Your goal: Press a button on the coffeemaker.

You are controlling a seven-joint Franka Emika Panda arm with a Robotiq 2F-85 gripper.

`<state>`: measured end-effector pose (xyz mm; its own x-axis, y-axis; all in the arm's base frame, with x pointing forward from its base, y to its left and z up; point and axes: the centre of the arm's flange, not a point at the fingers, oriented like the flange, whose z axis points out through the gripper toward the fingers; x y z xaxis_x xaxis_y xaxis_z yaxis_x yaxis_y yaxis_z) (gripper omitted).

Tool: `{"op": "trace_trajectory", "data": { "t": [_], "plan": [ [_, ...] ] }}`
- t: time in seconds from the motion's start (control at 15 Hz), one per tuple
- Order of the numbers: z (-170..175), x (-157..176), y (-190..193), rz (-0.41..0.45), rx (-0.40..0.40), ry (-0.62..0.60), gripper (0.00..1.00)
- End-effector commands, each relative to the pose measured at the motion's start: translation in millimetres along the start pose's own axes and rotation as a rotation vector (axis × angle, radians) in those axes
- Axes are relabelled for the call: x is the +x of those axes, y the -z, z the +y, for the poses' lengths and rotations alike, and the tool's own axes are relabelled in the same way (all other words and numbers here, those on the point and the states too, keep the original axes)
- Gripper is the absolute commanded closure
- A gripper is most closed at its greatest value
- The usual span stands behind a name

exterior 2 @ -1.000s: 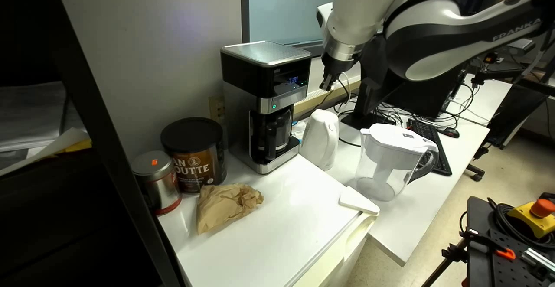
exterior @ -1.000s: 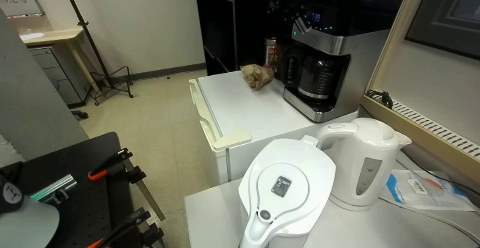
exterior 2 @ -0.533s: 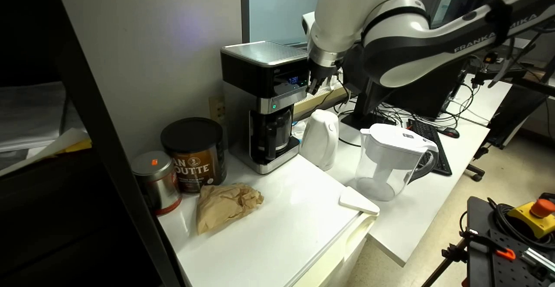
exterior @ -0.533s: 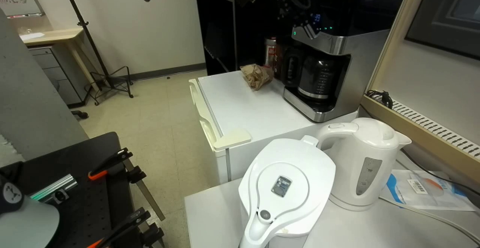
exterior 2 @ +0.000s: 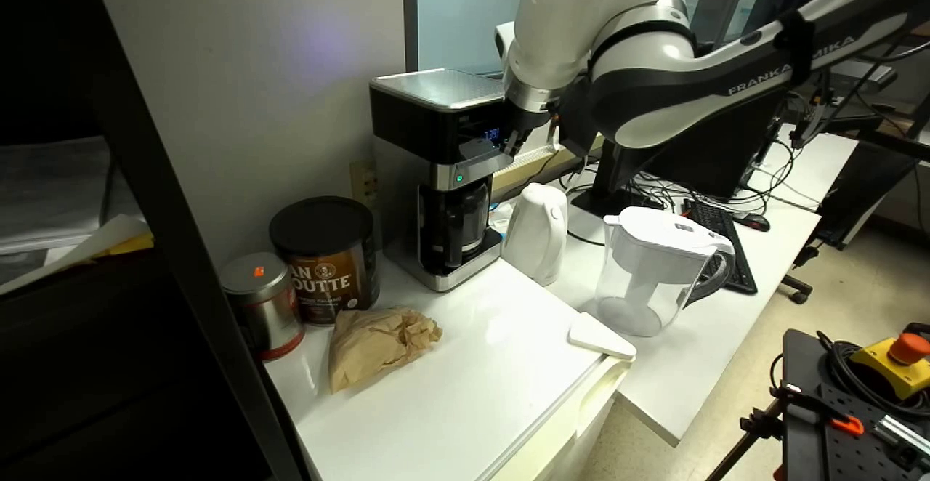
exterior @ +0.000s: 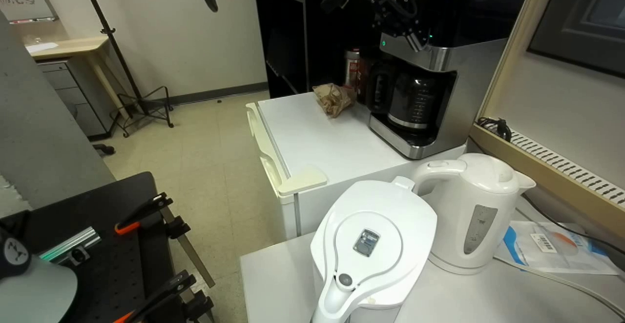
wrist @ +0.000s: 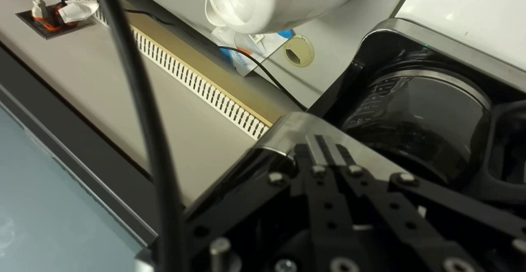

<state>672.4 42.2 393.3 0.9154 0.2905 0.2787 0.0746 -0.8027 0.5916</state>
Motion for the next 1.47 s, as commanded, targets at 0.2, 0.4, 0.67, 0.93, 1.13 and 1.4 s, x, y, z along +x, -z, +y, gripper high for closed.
{"op": "trace_trajectory", "data": {
  "t": [0.2, 0.4, 0.67, 0.93, 1.13, 1.4],
  "plan": [
    [-1, 14, -14, 0.02, -0.017, -0.004, 0.98],
    [-3, 15, -16, 0.022, -0.017, -0.001, 0.98],
    [-6, 13, -17, 0.019, -0.019, 0.006, 0.98],
    [-8, 9, -10, 0.023, -0.025, 0.013, 0.98],
    [-14, -3, 7, -0.001, -0.06, 0.051, 0.97],
    [-27, -15, 29, 0.003, -0.135, 0.139, 0.98]
  ]
}}
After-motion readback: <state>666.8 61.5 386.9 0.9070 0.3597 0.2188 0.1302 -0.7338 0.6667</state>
